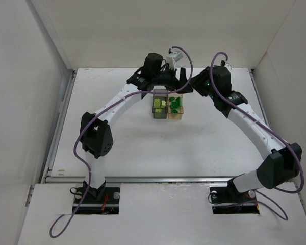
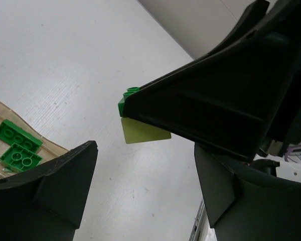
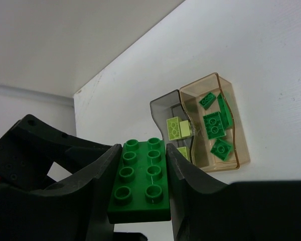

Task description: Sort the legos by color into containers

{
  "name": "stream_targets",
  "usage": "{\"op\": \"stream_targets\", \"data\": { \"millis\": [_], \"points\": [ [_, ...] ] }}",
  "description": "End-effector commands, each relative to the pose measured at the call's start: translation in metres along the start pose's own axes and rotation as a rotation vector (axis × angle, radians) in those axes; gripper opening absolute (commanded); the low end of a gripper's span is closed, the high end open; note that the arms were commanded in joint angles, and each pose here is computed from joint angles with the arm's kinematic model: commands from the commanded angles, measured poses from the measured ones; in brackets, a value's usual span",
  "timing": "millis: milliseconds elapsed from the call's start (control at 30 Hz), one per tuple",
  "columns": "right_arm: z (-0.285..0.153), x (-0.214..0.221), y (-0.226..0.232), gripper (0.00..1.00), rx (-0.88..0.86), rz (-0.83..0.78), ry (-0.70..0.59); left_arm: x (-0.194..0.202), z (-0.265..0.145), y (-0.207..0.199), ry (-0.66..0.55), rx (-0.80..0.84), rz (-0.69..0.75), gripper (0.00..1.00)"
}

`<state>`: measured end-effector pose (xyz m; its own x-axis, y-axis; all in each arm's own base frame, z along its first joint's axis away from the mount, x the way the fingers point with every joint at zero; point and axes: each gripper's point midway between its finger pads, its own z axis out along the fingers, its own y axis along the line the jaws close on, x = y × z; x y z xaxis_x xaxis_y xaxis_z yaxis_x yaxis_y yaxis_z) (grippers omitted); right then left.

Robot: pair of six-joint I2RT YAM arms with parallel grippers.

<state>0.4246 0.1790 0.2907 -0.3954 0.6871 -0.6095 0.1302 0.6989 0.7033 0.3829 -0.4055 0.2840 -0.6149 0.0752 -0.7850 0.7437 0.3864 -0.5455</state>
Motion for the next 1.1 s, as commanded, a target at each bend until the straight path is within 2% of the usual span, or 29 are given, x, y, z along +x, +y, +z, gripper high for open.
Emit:
{"op": "stream_targets", "data": {
  "millis": [0,133,233,333,467,633,700,833,900,933,1067],
  "points": [
    [-0.017,-0.015,0.030,0.00,-0.085,0.038,-0.046,-0.039,-0.015,-0.019,-0.107,-0.037,0.041,0.74],
    [-0.020,-0.007,0.037,0.00,-0.099,0.054,-0.029,-0.044,-0.015,-0.020,-0.127,-0.037,0.020,0.69],
    [-0.019,-0.001,0.037,0.00,-0.097,0.073,-0.016,-0.046,-0.015,-0.018,-0.139,-0.059,-0.016,0.58],
    [-0.025,0.003,0.038,0.00,-0.101,0.117,-0.006,-0.043,-0.012,-0.019,-0.131,-0.040,-0.034,0.58],
    [-0.026,0.007,0.029,0.00,-0.082,0.181,-0.012,-0.044,-0.012,-0.028,-0.127,0.009,-0.040,0.69],
    [-0.031,0.004,0.031,0.00,-0.096,0.288,-0.026,-0.046,-0.012,-0.029,-0.133,0.012,-0.044,0.69],
    [-0.031,0.004,0.032,0.00,-0.097,0.310,-0.025,-0.047,-0.012,-0.028,-0.140,0.000,-0.060,0.66],
    [-0.028,0.008,0.033,0.00,-0.097,0.343,-0.002,-0.058,-0.013,-0.041,-0.165,0.024,-0.065,0.56],
    [-0.026,0.012,0.033,0.00,-0.095,0.349,0.013,-0.059,-0.013,-0.039,-0.172,0.013,-0.075,0.46],
    [-0.023,0.014,0.031,0.00,-0.087,0.348,0.017,-0.061,-0.013,-0.040,-0.180,0.017,-0.069,0.33],
    [-0.021,0.019,0.031,0.00,-0.088,0.345,0.039,-0.063,-0.013,-0.037,-0.191,0.000,-0.081,0.17]
  ]
}}
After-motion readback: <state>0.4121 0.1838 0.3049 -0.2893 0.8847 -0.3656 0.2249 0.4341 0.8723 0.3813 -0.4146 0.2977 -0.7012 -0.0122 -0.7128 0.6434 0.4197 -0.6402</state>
